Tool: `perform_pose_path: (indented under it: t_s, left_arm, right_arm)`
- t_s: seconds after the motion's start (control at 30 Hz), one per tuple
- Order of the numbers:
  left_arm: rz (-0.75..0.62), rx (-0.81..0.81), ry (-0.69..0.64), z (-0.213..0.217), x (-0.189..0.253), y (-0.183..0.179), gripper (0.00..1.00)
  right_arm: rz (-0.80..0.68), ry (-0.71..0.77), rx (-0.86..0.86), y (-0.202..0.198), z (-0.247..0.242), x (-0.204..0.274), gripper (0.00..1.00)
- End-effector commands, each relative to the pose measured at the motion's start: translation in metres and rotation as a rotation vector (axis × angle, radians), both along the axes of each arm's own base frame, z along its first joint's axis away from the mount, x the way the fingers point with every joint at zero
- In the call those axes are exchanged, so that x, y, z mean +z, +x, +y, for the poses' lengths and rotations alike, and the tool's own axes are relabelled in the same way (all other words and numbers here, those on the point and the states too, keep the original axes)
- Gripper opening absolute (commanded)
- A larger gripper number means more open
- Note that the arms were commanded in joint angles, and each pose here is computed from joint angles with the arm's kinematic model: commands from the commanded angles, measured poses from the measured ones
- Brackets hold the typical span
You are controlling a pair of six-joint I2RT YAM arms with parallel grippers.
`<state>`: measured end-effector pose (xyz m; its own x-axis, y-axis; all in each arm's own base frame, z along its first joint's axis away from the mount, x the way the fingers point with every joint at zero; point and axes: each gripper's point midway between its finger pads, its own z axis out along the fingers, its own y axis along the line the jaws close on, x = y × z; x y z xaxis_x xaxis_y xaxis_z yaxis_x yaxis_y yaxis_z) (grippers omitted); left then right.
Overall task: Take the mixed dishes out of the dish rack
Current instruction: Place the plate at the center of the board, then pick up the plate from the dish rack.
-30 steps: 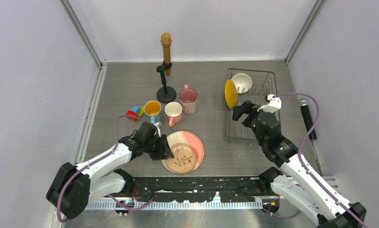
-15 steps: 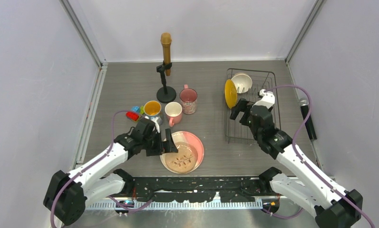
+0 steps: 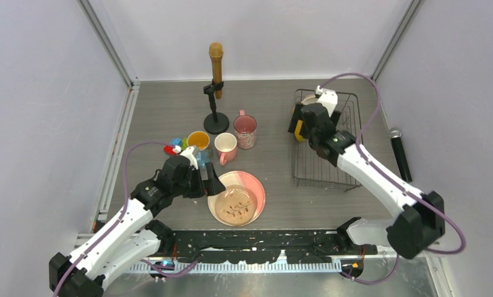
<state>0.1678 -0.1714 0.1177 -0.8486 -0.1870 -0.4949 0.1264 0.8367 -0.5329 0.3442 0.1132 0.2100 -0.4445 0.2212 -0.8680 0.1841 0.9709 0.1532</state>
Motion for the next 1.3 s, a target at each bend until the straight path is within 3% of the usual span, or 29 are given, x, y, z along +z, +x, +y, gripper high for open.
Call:
perform_pose_path:
  t_s: [0.0,0.3,0.53,0.9,1.13,1.27]
  left_arm:
    - [-0.071,0.041,0.013,0.009,0.013,0.006,1.0]
    - [-0.07,0.052,0.014,0.012,0.009,0.003,1.0]
    - [-0.069,0.054,0.024,0.013,0.007,0.005,1.0]
    - [-0.059,0.043,0.029,0.011,0.006,0.006,1.0]
    - [-0.064,0.047,0.025,0.011,0.007,0.006,1.0]
    - [-0.063,0.046,0.028,0.011,0.006,0.005,1.0]
  right_arm:
    - [0.028,-0.108,-0.023,0.033,0.006,0.005,0.99]
    - [0.131,-0.336,-0.122,0.087,0.007,-0.017,0.99]
    - [0.165,-0.478,-0.225,0.092,-0.012,-0.022,0.99]
    - [0.115,-0.475,-0.302,0.082,-0.027,-0.011,0.97]
    - [0.135,-0.481,-0.271,0.083,-0.024,-0.026,0.72]
    - [0.14,-0.477,-0.251,0.087,-0.019,-0.037,0.64]
